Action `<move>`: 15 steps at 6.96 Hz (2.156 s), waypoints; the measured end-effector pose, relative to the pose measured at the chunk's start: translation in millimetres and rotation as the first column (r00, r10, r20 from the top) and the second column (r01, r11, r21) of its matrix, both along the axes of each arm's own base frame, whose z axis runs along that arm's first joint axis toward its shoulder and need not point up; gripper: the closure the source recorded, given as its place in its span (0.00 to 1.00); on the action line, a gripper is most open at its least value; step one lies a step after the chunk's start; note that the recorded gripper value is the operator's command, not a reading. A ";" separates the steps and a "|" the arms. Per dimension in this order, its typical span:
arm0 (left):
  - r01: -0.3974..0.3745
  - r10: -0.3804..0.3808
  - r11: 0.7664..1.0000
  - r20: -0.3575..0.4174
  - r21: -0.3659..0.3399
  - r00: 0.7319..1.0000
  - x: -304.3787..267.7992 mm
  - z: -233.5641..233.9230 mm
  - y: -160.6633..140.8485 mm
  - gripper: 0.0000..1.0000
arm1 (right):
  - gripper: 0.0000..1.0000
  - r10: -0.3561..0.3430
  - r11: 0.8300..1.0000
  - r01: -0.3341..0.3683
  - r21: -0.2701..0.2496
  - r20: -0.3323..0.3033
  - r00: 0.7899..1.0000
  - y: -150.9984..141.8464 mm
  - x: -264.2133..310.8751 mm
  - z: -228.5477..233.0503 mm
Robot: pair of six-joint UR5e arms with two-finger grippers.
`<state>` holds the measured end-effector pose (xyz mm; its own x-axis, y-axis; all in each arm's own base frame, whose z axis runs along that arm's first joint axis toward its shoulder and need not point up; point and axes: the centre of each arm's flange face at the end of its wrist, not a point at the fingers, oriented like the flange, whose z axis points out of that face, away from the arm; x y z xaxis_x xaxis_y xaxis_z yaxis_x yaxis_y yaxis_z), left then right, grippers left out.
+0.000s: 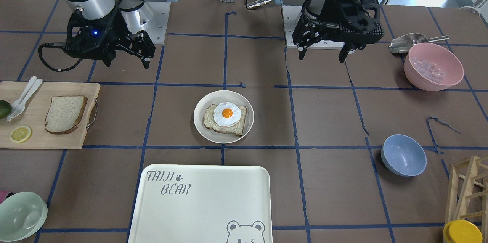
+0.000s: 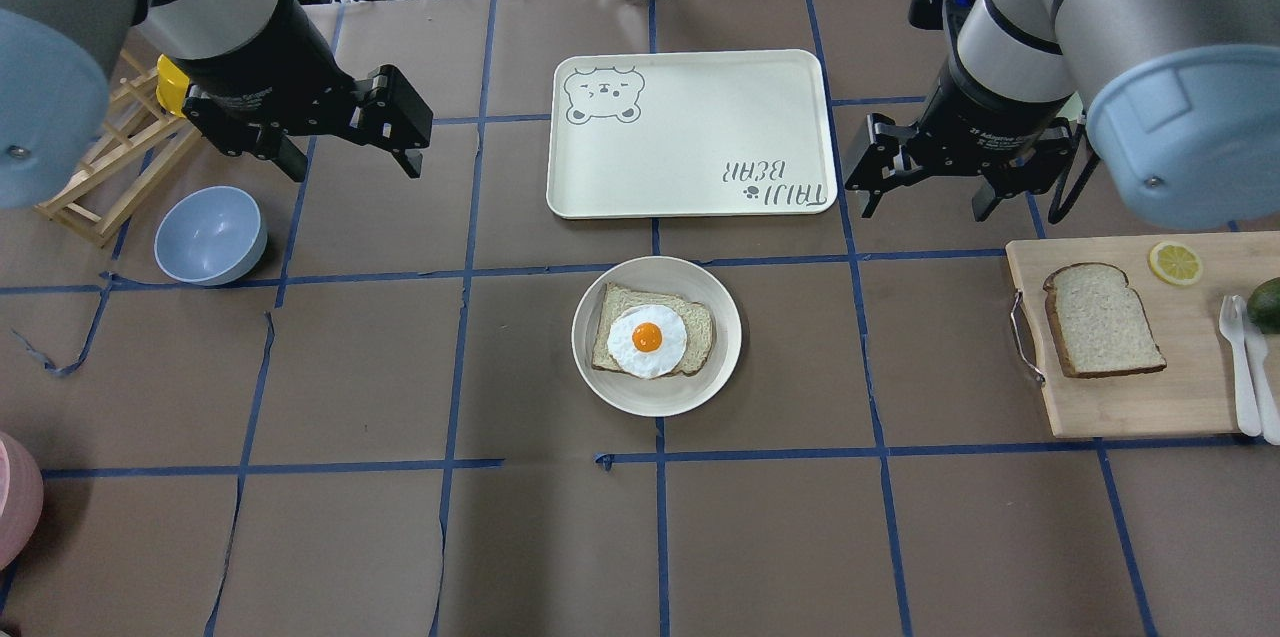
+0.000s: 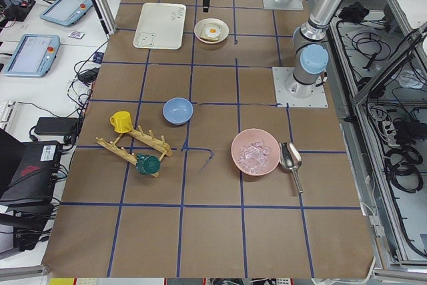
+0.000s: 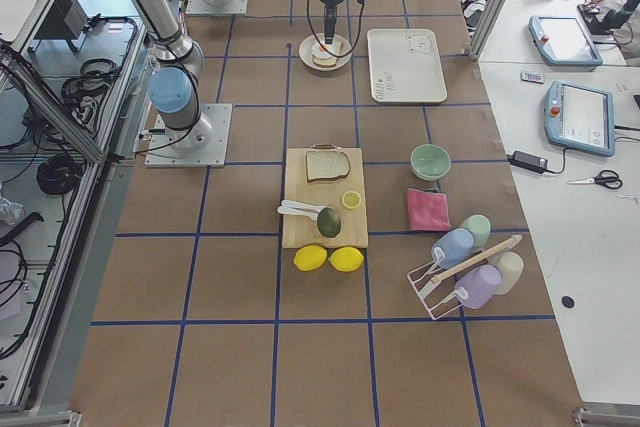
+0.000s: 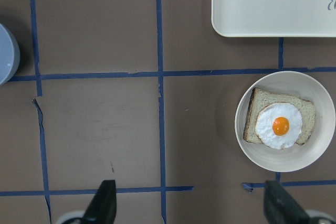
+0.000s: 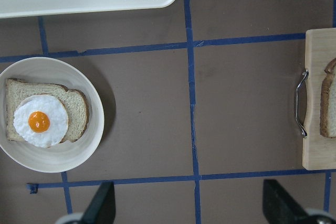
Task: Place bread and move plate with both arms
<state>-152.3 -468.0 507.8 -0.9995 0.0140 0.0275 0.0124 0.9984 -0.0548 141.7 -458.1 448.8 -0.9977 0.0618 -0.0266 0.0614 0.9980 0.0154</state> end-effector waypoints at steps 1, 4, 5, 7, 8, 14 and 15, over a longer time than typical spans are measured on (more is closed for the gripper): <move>0.000 0.000 1.000 0.000 0.000 1.000 -0.1 0.0 0.0 0.00 | 0.00 0.001 1.000 -0.001 0.000 0.000 1.000 0.3 0.0 0.5; 0.000 0.000 1.000 0.001 0.000 1.000 0.3 0.0 -0.1 0.00 | 0.00 -0.006 1.000 0.006 0.005 0.003 1.000 1.0 0.2 0.9; 0.000 0.000 1.000 0.001 0.000 1.000 0.5 0.0 -0.2 0.00 | 0.00 -0.010 1.000 0.010 0.008 0.003 1.000 1.1 0.1 0.2; 0.000 0.000 1.000 0.001 -0.001 1.000 0.6 0.1 -0.2 0.00 | 0.00 -0.011 1.000 0.011 0.010 0.002 1.000 1.1 -0.3 -0.3; 0.000 0.000 1.000 0.001 -0.001 1.000 0.6 0.2 -0.2 0.00 | 0.00 -0.011 1.000 0.011 0.010 0.001 1.000 1.2 -0.4 0.1; 0.000 0.000 1.000 0.001 -0.002 1.000 0.7 0.7 -0.3 0.00 | 0.00 -0.011 1.000 0.011 0.008 -0.004 1.000 1.1 -1.0 0.7; 0.000 0.000 1.000 0.001 -0.002 1.000 0.7 0.7 -0.3 0.00 | 0.00 -0.011 1.000 0.011 0.008 -0.004 1.000 1.1 -1.1 0.3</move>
<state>-151.6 -468.4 508.5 -0.9996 0.0143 0.0261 0.0128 0.9983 -0.0567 140.7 -457.0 449.2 -0.9971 0.0730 -0.0217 0.0724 0.9971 0.0235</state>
